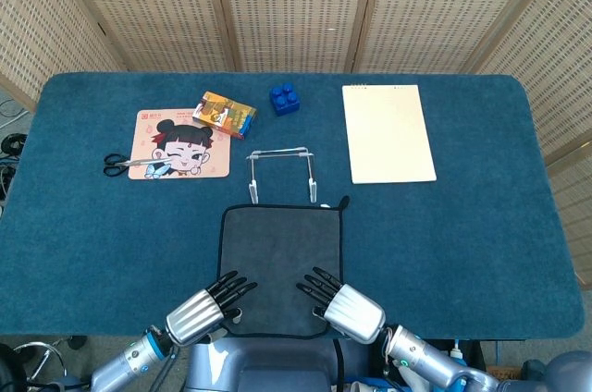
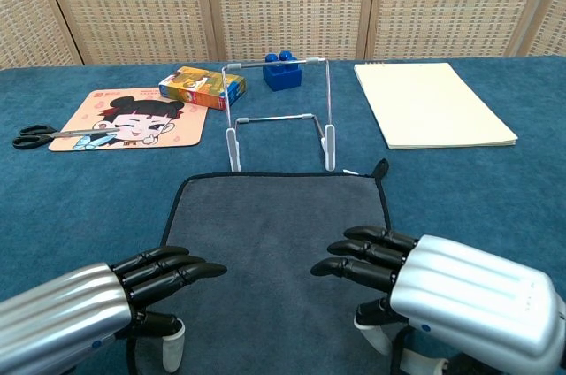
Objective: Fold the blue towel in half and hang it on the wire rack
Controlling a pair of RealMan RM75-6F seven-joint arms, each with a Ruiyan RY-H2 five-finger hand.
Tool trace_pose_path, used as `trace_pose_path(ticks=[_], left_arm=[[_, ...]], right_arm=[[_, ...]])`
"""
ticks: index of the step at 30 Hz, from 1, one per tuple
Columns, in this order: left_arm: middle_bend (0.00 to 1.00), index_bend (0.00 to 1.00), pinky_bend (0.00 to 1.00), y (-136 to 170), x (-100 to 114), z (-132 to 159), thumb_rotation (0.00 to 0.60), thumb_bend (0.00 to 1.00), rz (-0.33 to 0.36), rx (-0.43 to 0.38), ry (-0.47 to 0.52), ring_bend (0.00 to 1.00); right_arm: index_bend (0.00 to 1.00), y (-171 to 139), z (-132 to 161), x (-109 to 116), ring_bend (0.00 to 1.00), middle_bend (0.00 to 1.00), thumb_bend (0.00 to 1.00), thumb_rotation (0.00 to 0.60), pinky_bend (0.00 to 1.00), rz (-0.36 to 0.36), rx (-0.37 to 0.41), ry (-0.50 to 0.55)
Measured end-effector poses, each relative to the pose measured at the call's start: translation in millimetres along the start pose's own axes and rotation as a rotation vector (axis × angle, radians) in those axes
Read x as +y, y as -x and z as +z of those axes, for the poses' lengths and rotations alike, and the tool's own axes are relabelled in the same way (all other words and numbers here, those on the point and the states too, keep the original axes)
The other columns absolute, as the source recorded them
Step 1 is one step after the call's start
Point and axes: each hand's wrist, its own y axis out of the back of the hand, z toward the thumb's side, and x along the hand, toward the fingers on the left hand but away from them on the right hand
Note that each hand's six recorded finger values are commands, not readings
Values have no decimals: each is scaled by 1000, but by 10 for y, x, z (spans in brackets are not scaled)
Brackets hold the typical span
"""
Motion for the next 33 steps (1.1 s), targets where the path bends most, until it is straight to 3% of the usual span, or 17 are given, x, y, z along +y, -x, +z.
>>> trace_pose_path(ticks=[7,19,33], left_arm=[[0,476,0,-48,-14,33,600,335,-5,-4,-2,0],[0,508,0,-104,-2,41,600,481,-4,4,-4,0],[0,737,0,-122,45,27,600,501,25,21,20,0]], right_arm=[[657,3,-3,16,0,111,504,600,0,-2,-1,0],[657,-5,-23,31,0,111,503,600,0,-4,-5,5],[657,-17,-38,24,0,111,505,600,0,-7,-11,8]])
